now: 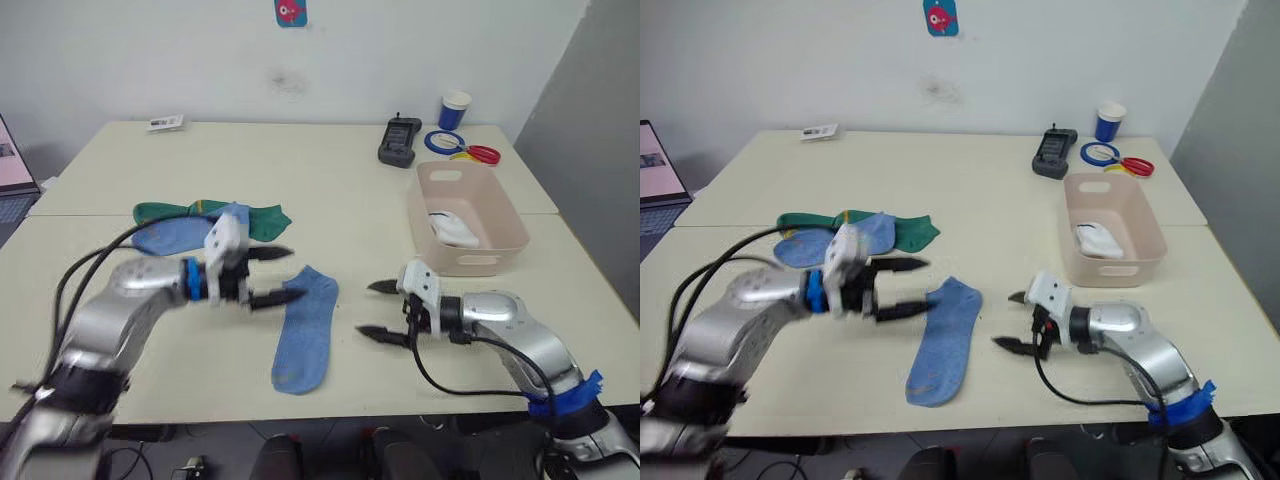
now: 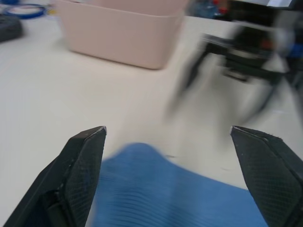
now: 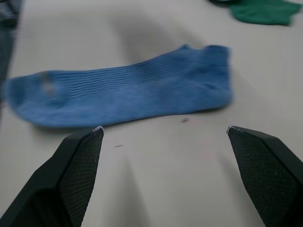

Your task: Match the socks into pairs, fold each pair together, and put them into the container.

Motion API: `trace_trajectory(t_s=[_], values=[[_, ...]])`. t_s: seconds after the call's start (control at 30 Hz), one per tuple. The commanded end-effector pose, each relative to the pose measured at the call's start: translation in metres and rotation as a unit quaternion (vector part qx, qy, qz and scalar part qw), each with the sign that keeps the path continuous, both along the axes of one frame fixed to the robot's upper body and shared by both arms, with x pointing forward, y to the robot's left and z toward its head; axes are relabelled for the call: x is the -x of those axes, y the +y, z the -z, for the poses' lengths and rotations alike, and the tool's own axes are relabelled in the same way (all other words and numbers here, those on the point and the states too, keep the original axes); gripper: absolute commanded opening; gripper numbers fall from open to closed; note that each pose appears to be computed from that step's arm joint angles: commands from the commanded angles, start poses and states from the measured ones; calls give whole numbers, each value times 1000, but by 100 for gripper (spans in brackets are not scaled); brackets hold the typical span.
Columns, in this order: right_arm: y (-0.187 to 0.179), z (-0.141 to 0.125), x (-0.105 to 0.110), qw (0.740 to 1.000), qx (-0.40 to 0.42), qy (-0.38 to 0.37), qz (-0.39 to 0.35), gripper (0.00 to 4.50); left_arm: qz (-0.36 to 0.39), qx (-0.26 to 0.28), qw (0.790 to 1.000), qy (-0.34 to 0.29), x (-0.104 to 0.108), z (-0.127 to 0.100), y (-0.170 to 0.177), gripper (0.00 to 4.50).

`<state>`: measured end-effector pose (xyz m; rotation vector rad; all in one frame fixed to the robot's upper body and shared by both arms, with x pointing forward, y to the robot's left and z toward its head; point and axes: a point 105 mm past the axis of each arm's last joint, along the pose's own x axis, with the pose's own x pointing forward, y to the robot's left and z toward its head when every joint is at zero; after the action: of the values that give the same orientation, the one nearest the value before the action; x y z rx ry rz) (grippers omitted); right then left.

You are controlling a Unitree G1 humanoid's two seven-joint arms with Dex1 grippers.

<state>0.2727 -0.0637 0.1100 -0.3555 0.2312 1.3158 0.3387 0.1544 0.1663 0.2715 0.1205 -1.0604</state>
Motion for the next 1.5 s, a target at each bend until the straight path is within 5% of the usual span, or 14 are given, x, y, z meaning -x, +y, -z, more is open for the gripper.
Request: trace_trajectory(t_s=[0.03, 0.17, 0.4, 0.5, 0.67, 0.8, 1.17, 1.37, 1.5], values=[[9, 1, 17, 995, 31, -32, -92, 450, -66, -56, 996, -7, -39, 29, 7, 437], [17, 4, 11, 991, 40, -59, -110, 450, -61, -60, 996, -10, -54, 38, -4, 437], [9, -10, -24, 998, -9, -68, 7, 450, -44, -34, 998, -20, -42, 30, -2, 437], [5, -18, -55, 992, -39, -54, 109, 450, -31, -16, 999, -34, -18, 18, 4, 437], [12, -19, -72, 990, -52, 0, 133, 450, -52, -37, 998, -4, 29, 29, 22, 437], [20, -23, -88, 989, -48, 25, 138, 450, -80, -21, 995, 60, 75, 44, 25, 437], [72, -7, -109, 995, -14, 83, 62, 450, -119, -1, 964, 237, 161, 89, 8, 437], [84, 10, -118, 991, 3, 104, 79, 450, -157, -7, 956, 247, 149, 112, 5, 437], [88, 16, -119, 989, 0, 121, 87, 353, -163, -6, 954, 253, 148, 122, 5, 345]])
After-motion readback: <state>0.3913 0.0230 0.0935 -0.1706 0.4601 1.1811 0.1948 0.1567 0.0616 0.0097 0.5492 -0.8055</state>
